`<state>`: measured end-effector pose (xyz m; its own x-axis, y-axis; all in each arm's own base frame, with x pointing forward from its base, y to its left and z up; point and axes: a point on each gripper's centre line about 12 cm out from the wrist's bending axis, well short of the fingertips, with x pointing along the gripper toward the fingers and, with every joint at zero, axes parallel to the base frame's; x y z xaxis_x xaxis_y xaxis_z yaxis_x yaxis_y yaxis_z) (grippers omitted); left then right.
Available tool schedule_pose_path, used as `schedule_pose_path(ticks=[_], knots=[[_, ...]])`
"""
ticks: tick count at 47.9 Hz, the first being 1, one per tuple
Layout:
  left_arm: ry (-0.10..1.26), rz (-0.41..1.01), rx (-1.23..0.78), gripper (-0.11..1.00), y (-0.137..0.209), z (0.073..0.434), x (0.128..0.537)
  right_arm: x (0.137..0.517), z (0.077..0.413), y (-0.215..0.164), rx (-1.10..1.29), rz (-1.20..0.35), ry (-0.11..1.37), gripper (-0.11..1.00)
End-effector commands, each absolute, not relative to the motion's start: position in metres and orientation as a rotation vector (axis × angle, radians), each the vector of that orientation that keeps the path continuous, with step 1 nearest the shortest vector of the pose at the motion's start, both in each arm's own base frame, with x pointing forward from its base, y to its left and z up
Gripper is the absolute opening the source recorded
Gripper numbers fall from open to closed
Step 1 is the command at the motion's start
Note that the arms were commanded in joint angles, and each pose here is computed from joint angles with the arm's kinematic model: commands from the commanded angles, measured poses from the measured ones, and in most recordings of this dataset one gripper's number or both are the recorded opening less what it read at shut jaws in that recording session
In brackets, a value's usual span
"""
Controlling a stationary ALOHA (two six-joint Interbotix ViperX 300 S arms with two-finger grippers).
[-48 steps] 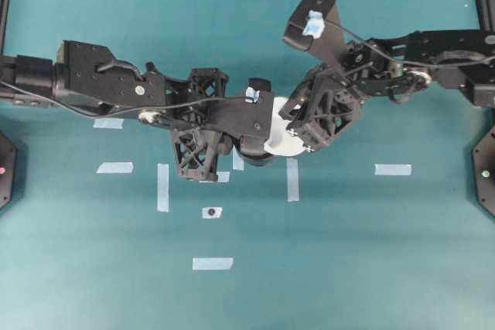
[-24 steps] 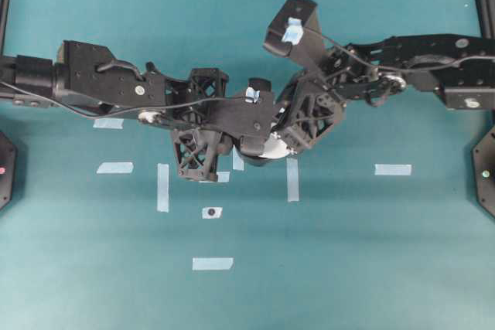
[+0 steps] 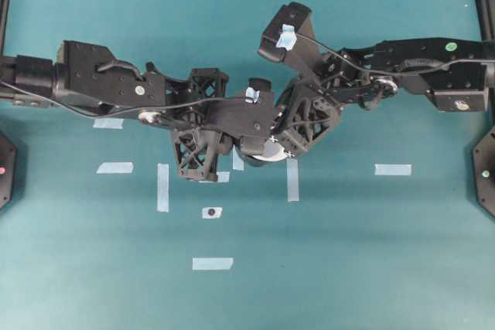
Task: Holding the cup holder with the left arm, the right arm places the cup into the cup holder.
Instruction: 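Insert white cup bottom-first into the black holder opening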
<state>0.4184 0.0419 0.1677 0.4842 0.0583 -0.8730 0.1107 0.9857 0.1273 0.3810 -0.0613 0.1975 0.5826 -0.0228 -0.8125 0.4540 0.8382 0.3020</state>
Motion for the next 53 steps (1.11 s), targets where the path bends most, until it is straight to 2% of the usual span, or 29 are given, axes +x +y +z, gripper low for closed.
schedule_pose_path(ticks=[1, 34, 38, 41, 45, 53], knots=[[1.021, -0.027, 0.184, 0.25, 0.0420, 0.1833, 0.4236, 0.3855, 0.2162, -0.0603, 0.524, -0.283, 0.860, 0.02], [1.019, -0.026, 0.183, 0.25, 0.0420, 0.1834, 0.4237, 0.3858, 0.2171, -0.0596, 0.527, -0.280, 0.856, 0.02], [1.021, -0.026, 0.180, 0.25, 0.0418, 0.1829, 0.4234, 0.3858, 0.2177, -0.0589, 0.526, -0.277, 0.855, 0.05], [1.022, -0.026, 0.183, 0.25, 0.0420, 0.1824, 0.4230, 0.3858, 0.2177, -0.0588, 0.527, -0.277, 0.855, 0.12], [1.021, -0.026, 0.183, 0.25, 0.0420, 0.1829, 0.4234, 0.3857, 0.2183, -0.0588, 0.529, -0.278, 0.853, 0.26], [1.023, -0.027, 0.184, 0.25, 0.0420, 0.1824, 0.4230, 0.3856, 0.2189, -0.0588, 0.533, -0.279, 0.851, 0.69]])
